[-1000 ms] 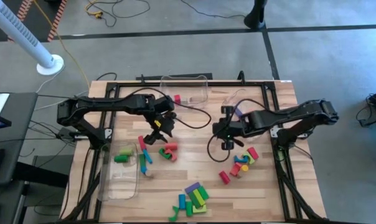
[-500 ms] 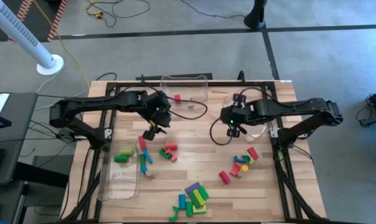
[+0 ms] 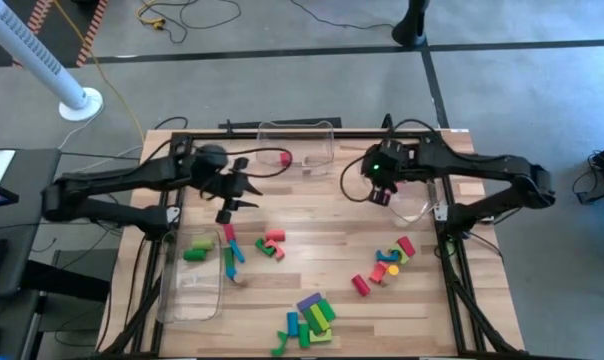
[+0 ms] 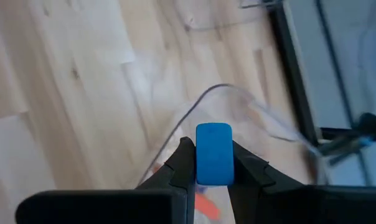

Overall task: Sort blocks by size
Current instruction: Put the light blue rectangular block into the right transparent bin

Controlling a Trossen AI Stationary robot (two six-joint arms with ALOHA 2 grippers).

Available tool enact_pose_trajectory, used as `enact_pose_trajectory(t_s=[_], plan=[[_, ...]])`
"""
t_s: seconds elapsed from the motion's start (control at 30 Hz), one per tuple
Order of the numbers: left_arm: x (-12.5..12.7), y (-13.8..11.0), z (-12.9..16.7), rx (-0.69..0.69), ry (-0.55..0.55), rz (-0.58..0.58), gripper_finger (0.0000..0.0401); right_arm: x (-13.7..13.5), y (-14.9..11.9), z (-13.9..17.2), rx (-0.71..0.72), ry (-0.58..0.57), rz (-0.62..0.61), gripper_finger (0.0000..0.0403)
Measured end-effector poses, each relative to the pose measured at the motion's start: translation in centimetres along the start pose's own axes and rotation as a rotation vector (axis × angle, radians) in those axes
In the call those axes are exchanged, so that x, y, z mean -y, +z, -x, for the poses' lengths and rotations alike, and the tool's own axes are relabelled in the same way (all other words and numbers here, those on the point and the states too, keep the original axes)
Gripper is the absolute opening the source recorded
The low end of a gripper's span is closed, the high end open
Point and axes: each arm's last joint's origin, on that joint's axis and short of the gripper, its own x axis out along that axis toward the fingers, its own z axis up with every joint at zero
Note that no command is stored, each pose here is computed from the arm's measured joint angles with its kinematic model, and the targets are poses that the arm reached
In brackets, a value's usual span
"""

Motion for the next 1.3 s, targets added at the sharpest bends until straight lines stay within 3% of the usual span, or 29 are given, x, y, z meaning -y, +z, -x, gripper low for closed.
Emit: enact_pose_trajectory(t_s=[0.17,0.47,0.6,1.1,1.3], plan=[[1.2,-1.0,0.4,0.109,0.009,0.014,0.0139,1.5,-3.1,-0.6,0.022,0.010,-0.146,0.0088],[3.1,-2.1,-1.4,0.300,-0.103,-0.030,0.0139,1.7,-7.1,-1.7,-0.003,0.049,-0.378,0.0088],[3.9,-2.3,-2.4,0.334,-0.129,-0.053,0.0139,1.0,-7.8,-2.8,-0.022,0.097,-0.405,0.0088],[6.1,-2.7,-4.8,0.322,-0.241,-0.046,0.0139,0.5,-7.8,-6.1,-0.163,0.092,-0.441,0.0088],[6.8,-2.8,-6.0,0.309,-0.279,-0.053,0.0139,0.1,-7.6,-7.4,-0.226,0.124,-0.440,0.0115]])
